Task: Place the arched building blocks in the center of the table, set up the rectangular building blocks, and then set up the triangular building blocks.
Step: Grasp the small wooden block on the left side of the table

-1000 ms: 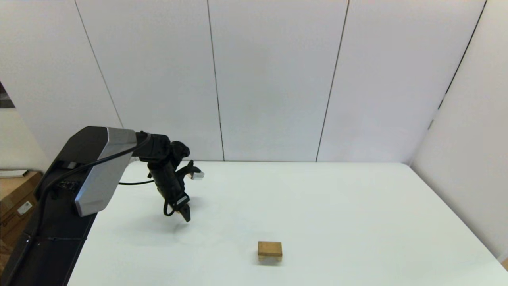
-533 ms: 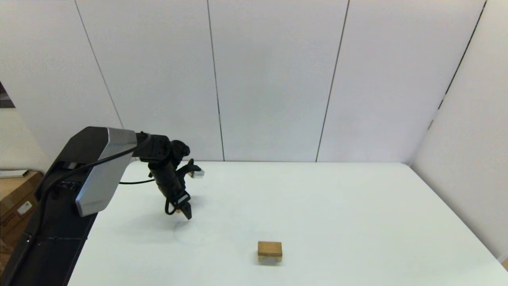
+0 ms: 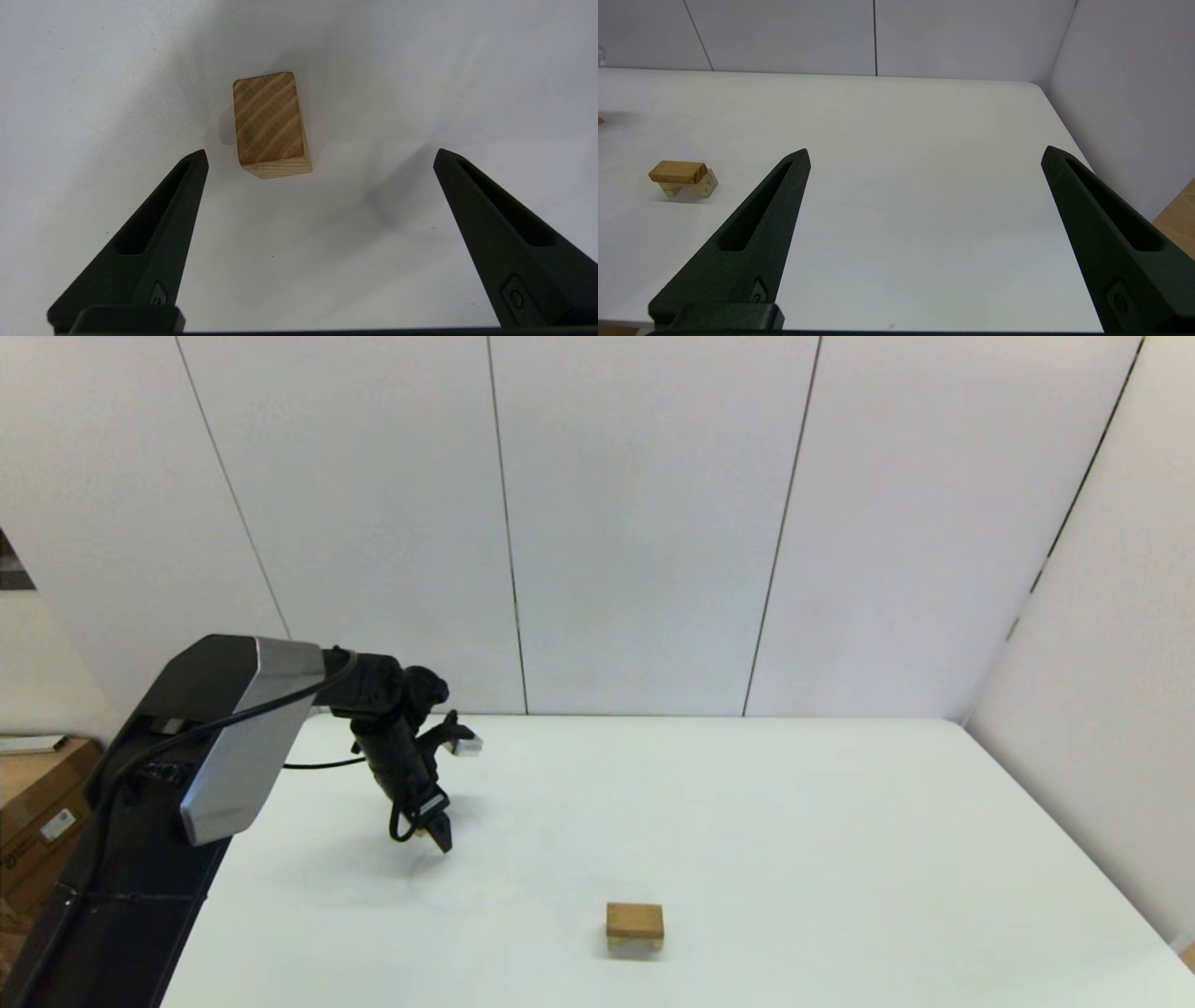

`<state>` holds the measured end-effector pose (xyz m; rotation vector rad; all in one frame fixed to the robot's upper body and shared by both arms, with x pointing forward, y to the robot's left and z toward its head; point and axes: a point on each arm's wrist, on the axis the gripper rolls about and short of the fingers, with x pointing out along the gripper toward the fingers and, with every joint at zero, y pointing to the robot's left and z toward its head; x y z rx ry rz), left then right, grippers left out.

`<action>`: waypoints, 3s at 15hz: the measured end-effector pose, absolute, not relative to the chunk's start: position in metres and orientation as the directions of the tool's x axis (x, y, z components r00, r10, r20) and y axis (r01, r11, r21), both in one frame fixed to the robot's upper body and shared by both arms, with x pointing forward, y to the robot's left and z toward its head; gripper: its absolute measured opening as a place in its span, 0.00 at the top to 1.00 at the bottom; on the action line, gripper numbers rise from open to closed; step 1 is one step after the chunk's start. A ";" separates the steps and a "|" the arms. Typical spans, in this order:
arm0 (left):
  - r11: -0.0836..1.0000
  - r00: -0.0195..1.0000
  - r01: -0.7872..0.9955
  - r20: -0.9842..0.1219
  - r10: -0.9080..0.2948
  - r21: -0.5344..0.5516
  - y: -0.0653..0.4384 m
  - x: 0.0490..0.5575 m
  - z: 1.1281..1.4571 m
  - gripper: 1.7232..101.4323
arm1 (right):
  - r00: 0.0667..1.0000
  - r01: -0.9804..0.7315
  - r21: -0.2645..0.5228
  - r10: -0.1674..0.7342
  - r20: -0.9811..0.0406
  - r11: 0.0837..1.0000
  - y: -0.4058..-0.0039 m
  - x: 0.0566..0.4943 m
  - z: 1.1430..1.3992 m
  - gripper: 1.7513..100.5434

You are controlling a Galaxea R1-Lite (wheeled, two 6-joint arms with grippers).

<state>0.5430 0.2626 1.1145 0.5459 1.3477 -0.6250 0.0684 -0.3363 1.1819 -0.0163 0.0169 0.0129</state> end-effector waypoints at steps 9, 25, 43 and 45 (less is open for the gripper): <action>0.729 0.131 0.683 -0.990 -0.050 0.054 0.265 0.546 1.110 0.04 | 1.000 -0.013 -0.017 0.013 -0.017 1.000 -0.336 0.068 1.182 0.03; 0.720 0.122 0.692 -0.991 -0.051 0.048 0.260 0.545 1.109 0.04 | 1.000 -0.013 -0.016 0.013 -0.017 1.000 -0.336 0.068 1.182 0.03; 0.714 0.092 0.701 -0.993 -0.075 0.011 0.259 0.542 1.109 0.49 | 1.000 -0.013 -0.016 0.013 -0.017 1.000 -0.336 0.068 1.182 0.03; 0.710 0.081 0.705 -0.994 -0.079 0.001 0.257 0.540 1.109 0.71 | 1.000 -0.013 -0.016 0.013 -0.017 1.000 -0.336 0.068 1.182 0.03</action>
